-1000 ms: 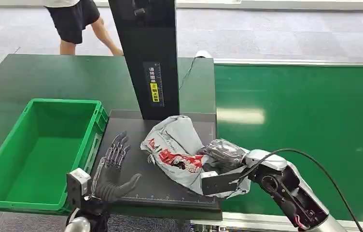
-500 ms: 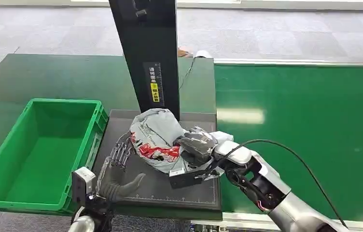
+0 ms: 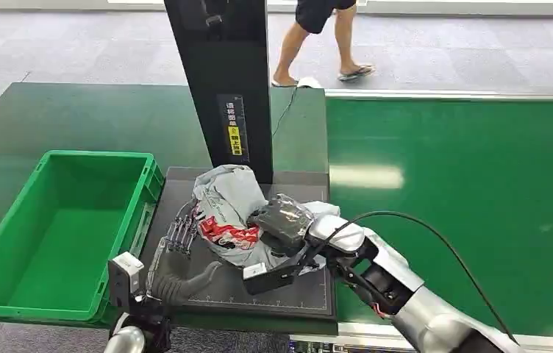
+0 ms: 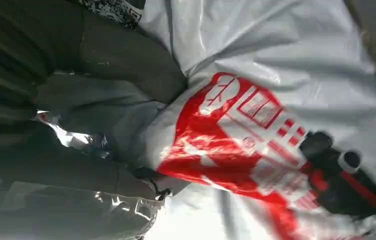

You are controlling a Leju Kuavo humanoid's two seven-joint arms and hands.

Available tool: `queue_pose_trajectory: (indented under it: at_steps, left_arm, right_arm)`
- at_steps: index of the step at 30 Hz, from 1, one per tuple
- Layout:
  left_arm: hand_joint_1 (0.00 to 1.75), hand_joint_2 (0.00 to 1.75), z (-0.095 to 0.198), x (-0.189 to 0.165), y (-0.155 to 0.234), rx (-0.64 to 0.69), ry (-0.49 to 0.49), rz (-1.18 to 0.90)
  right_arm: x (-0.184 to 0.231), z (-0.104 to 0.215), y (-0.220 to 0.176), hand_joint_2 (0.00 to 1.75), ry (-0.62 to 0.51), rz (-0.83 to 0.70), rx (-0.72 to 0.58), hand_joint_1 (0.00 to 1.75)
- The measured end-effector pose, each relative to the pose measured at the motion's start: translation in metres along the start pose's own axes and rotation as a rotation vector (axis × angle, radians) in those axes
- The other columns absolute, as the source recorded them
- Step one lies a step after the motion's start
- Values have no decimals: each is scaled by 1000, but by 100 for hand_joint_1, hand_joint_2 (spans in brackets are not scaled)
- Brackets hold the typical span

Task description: Moved the parcel from conveyor to table for the left to box.

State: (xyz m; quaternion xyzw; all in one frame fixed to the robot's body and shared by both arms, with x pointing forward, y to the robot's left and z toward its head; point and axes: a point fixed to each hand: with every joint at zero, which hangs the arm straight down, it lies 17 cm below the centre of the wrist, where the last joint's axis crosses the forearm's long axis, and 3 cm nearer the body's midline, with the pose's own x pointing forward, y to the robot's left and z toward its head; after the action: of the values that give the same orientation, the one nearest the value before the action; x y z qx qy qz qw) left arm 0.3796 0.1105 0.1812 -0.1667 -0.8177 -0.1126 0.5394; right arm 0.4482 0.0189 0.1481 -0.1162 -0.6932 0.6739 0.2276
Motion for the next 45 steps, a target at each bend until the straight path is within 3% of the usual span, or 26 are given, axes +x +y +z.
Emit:
queue_pose_trajectory:
  at_steps: [4, 5, 6, 8, 16, 17, 24, 26, 31, 35, 41, 45]
  left_arm:
    - [0, 175, -3, -2, 6, 8, 3, 10]
    - [0, 175, -4, -3, 7, 7, 4, 9]
    - [0, 175, -4, -4, 9, 9, 5, 10]
    - [0, 175, -6, -3, 11, 9, 4, 4]
    - [0, 175, -11, -4, 17, -1, 9, -25]
    - [0, 175, -11, -5, 18, -1, 11, -28]
    - [0, 175, -8, -6, 23, -4, 17, -41]
    - [0, 175, -8, -7, 23, -6, 21, -40]
    - [0, 175, -7, -8, 22, -12, 30, -30]
    - [0, 175, -3, -13, 16, -19, 48, -32]
    - [0, 175, 3, -18, 10, -23, 63, -23]
    - [0, 175, 6, -21, 7, -9, 74, -25]
  right_arm:
    - [25, -19, 20, 175, -43, -50, 40, 175]
    - [27, -21, 23, 175, -41, -51, 41, 68]
    - [27, -23, 23, 175, -36, -43, 32, 14]
    - [27, -26, 20, 175, -32, -30, -5, 0]
    - [28, -25, -8, 175, -36, -71, -176, 0]
    - [28, -24, -13, 0, -33, -87, -209, 0]
    - [15, -5, -38, 0, 16, -240, -384, 0]
    - [7, 6, -49, 0, 30, -356, -460, 0]
    - [-20, 37, -74, 0, 58, -903, -669, 0]
    - [-78, 72, -59, 0, 233, -1493, -894, 0]
    - [-96, 99, -43, 0, 293, -1583, -1000, 0]
    - [-105, 121, -53, 0, 381, -1379, -1118, 0]
